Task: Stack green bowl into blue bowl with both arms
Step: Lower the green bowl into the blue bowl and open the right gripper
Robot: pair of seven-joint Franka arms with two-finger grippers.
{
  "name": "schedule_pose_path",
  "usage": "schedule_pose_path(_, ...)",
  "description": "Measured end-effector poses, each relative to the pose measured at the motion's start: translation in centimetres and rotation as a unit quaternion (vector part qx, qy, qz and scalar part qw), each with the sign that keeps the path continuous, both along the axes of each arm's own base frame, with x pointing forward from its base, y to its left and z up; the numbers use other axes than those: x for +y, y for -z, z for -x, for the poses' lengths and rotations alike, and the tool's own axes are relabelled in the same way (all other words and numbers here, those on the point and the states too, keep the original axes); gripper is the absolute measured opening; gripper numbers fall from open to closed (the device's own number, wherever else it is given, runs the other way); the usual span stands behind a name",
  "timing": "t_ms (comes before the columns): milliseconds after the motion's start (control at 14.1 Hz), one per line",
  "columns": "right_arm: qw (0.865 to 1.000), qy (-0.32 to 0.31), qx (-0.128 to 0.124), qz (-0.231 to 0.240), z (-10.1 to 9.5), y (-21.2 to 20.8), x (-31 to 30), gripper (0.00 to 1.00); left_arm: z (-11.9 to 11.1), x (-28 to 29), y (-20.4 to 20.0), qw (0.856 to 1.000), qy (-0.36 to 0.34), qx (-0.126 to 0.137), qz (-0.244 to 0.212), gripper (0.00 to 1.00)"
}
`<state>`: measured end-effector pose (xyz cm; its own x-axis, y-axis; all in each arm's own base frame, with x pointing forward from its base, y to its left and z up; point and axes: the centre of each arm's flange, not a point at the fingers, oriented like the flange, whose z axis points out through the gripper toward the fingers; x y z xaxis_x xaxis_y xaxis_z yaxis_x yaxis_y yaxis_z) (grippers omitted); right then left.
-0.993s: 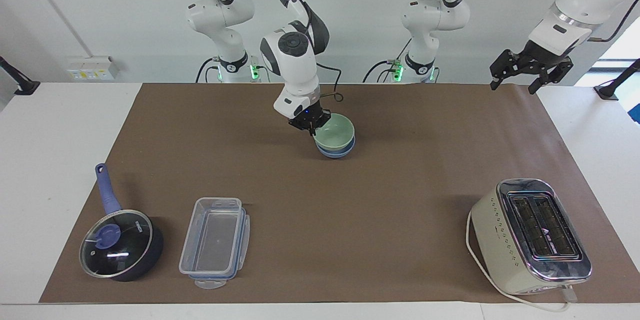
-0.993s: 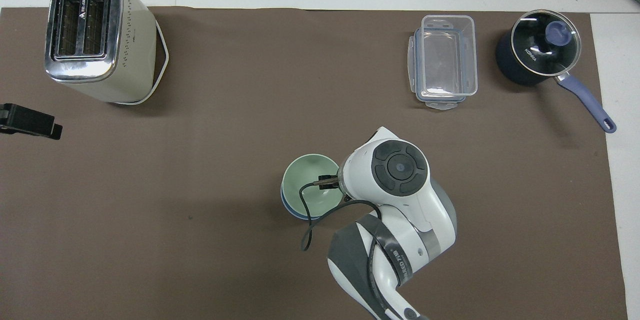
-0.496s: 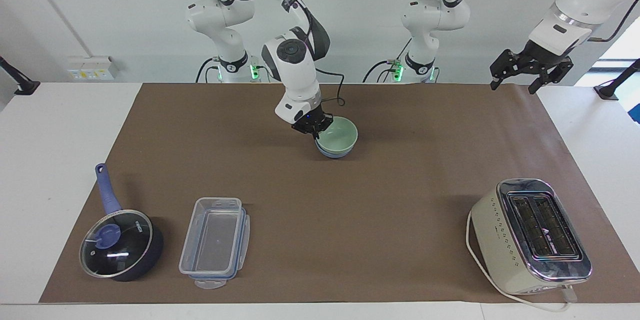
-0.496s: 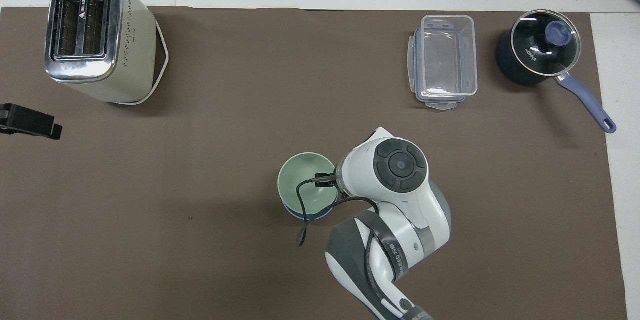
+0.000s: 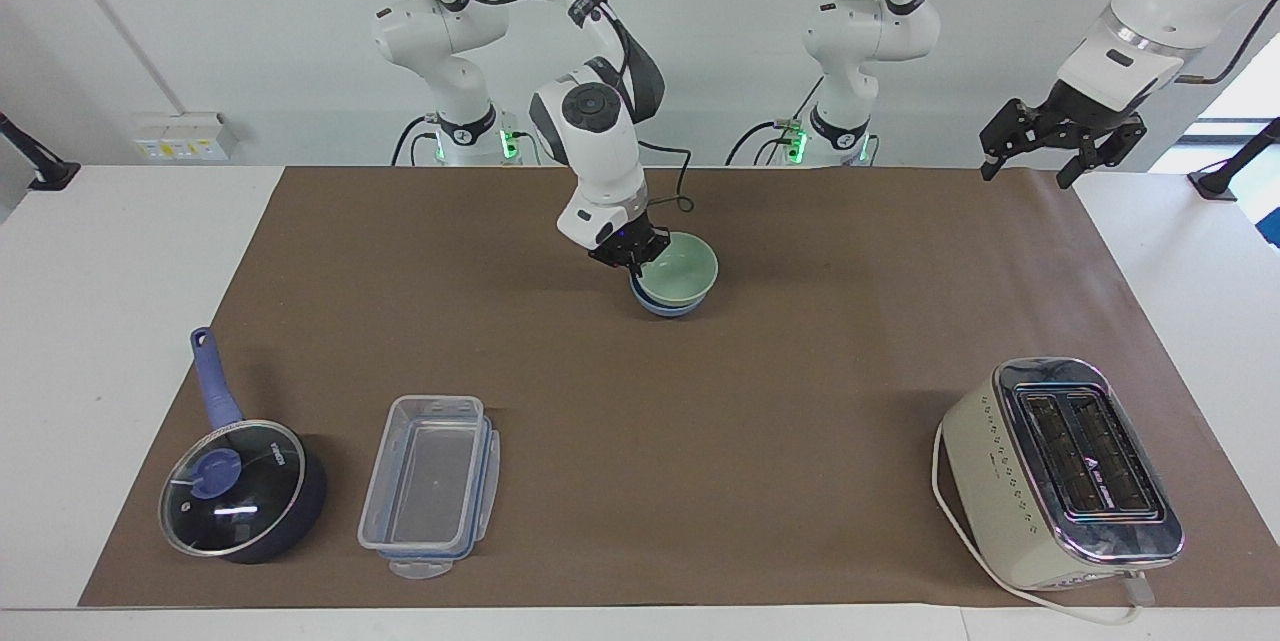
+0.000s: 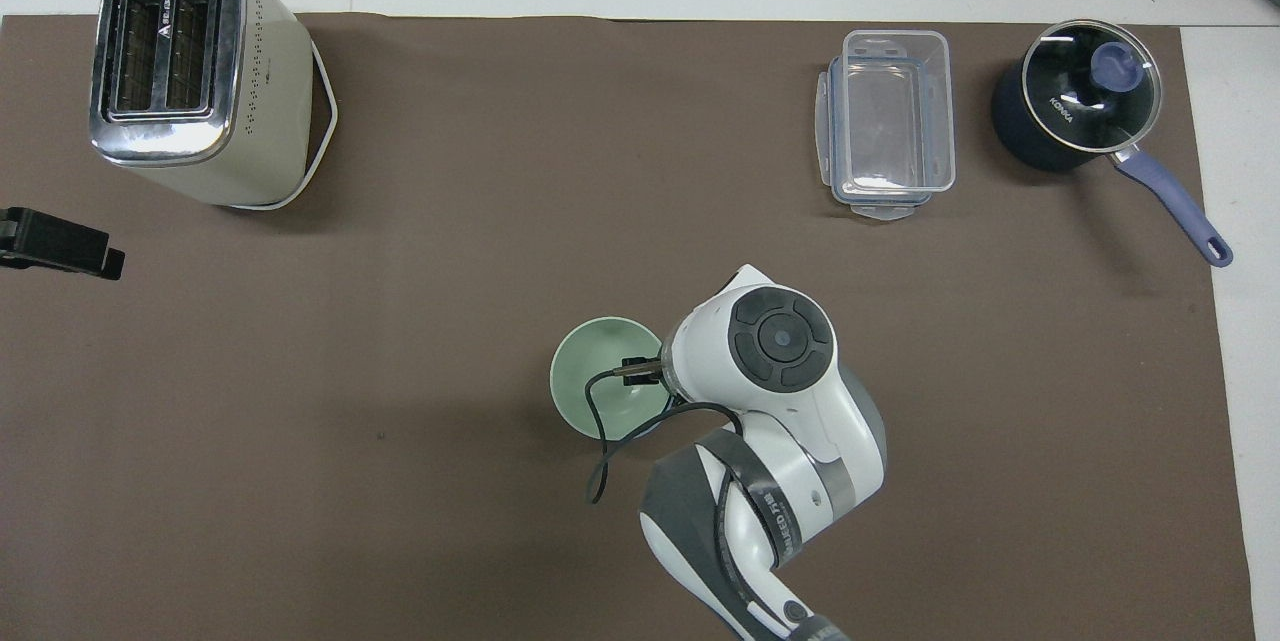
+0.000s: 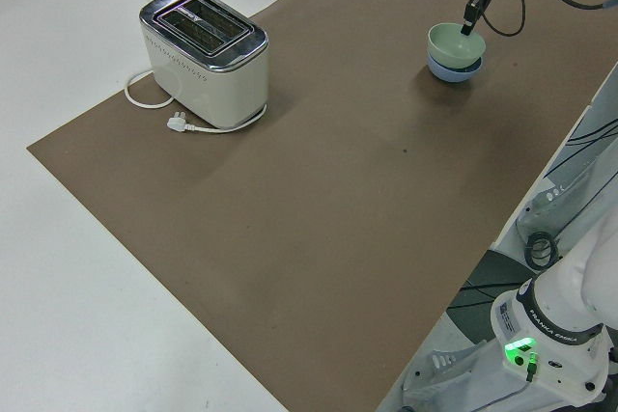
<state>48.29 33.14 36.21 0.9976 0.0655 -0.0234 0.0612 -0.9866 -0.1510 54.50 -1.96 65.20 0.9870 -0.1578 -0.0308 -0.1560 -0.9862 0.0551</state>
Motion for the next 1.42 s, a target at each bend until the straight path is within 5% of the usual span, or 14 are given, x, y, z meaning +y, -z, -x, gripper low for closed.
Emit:
schedule_pose_path(1134, 1.000, -0.007, 0.001, 0.001, -0.4, 0.4, -0.7, 0.08, 0.0, 0.0, 0.0, 1.000, 0.000, 0.000, 0.000, 1.00)
schedule_pose_path(1418, 1.000, -0.004, 0.001, 0.001, -0.6, 0.4, -1.0, 0.51, 0.0, 0.0, 0.0, 1.000, 0.000, 0.000, 0.000, 1.00)
